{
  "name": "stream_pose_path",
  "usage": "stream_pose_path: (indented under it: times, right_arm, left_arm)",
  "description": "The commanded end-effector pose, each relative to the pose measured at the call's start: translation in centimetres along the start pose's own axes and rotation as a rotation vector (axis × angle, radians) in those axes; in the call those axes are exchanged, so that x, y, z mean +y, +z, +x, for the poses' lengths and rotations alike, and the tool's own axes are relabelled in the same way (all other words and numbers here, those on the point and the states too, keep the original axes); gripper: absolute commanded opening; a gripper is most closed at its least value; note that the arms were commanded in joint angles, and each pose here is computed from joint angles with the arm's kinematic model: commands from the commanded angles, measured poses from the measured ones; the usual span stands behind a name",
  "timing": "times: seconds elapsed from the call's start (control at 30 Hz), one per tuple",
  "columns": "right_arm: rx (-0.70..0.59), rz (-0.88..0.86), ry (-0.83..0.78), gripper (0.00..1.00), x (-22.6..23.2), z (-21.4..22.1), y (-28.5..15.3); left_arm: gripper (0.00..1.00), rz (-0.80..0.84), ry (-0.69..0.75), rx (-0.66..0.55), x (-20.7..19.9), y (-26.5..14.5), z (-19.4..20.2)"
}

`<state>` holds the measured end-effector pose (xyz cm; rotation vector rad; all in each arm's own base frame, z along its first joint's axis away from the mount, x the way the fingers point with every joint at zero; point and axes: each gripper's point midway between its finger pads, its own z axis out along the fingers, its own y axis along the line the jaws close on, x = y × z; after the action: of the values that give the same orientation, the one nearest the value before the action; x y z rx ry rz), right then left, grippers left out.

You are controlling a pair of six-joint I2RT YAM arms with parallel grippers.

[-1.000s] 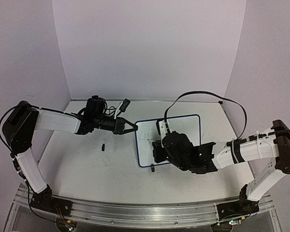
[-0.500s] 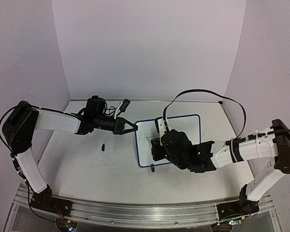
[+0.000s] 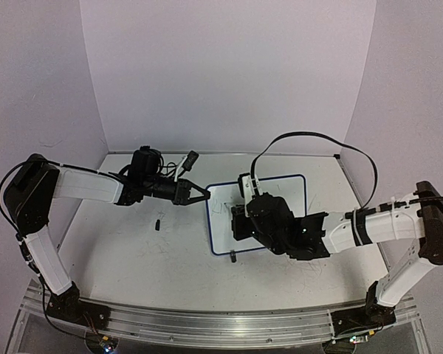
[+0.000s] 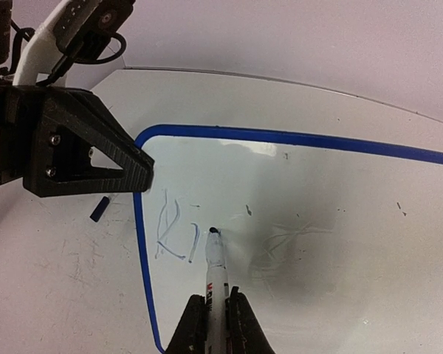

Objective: Write a sentence on the whiteboard

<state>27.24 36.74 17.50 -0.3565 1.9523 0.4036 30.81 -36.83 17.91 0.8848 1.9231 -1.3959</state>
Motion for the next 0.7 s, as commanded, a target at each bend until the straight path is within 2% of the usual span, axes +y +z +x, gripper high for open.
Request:
stream_pose_path:
  times: [0.0, 0.67]
  right_arm:
    - [-0.054, 0.096, 0.045, 0.0, -2.3, -1.8, -0.2]
    - [0.049, 0.07, 0.065, 0.0, -2.6, 2.4, -0.2]
  left_arm:
    - [0.0, 0.037, 0.039, -0.017, -1.6, -0.7, -1.0]
    - [0.0, 0.039, 0.035, -0.015, -1.6, -0.7, -0.9]
